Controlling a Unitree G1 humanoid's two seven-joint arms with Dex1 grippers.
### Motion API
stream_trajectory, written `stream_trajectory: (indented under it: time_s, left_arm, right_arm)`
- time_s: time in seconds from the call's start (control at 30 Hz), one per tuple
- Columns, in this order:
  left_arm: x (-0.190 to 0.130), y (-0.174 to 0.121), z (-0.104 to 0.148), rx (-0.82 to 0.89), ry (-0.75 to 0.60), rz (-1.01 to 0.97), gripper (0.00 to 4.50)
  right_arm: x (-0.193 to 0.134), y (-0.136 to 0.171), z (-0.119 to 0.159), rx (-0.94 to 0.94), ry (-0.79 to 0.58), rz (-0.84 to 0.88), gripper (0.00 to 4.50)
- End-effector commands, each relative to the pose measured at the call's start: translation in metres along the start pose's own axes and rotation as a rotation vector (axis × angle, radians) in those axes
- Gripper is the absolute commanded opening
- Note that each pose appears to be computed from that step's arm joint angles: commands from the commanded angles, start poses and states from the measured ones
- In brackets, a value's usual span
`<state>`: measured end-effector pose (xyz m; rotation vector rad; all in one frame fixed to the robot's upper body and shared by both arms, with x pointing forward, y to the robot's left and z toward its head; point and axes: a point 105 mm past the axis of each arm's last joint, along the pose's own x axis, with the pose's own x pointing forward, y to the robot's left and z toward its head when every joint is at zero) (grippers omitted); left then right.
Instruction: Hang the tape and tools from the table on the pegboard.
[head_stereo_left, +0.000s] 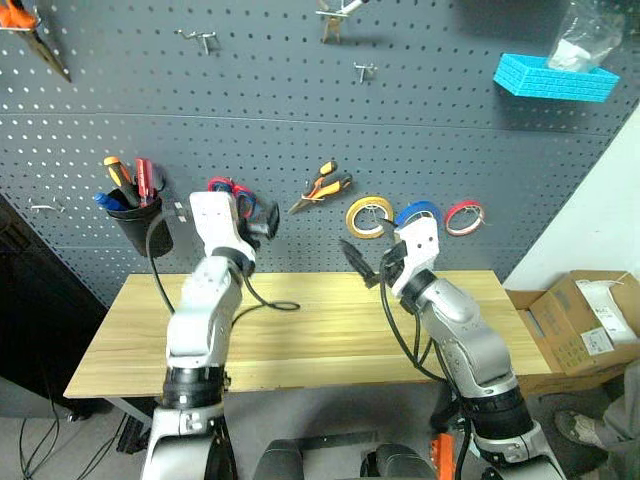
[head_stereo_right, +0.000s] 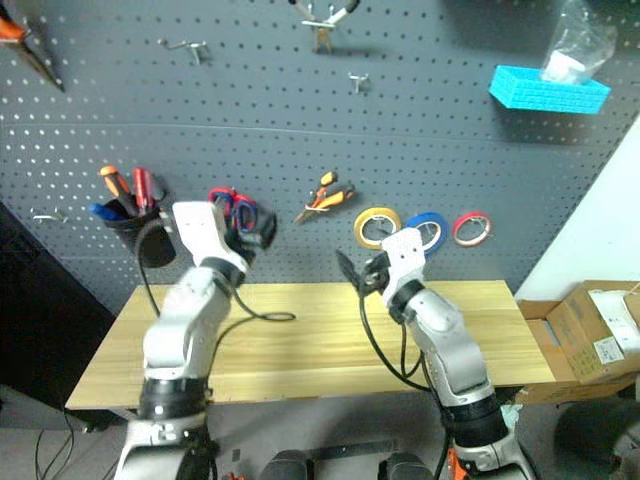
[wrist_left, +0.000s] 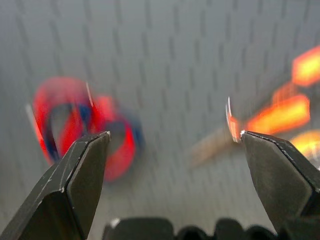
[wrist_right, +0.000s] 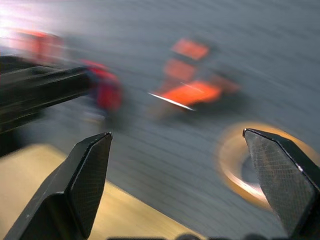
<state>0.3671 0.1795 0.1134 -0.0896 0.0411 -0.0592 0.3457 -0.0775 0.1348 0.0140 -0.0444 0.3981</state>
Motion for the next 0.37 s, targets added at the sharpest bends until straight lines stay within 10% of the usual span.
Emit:
stream_trajectory:
  time_s: [0.03,0.37]
  left_arm:
    - [-0.008,0.009,-0.029,0.024,0.070,0.029,4.47]
    - [-0.028,0.037,-0.064,-0.003,0.183,0.096,4.47]
  right_arm:
    - [-0.006,-0.032,-0.021,0.017,0.112,-0.178,4.50]
    - [-0.029,-0.071,-0.046,0.009,0.212,-0.333,4.50]
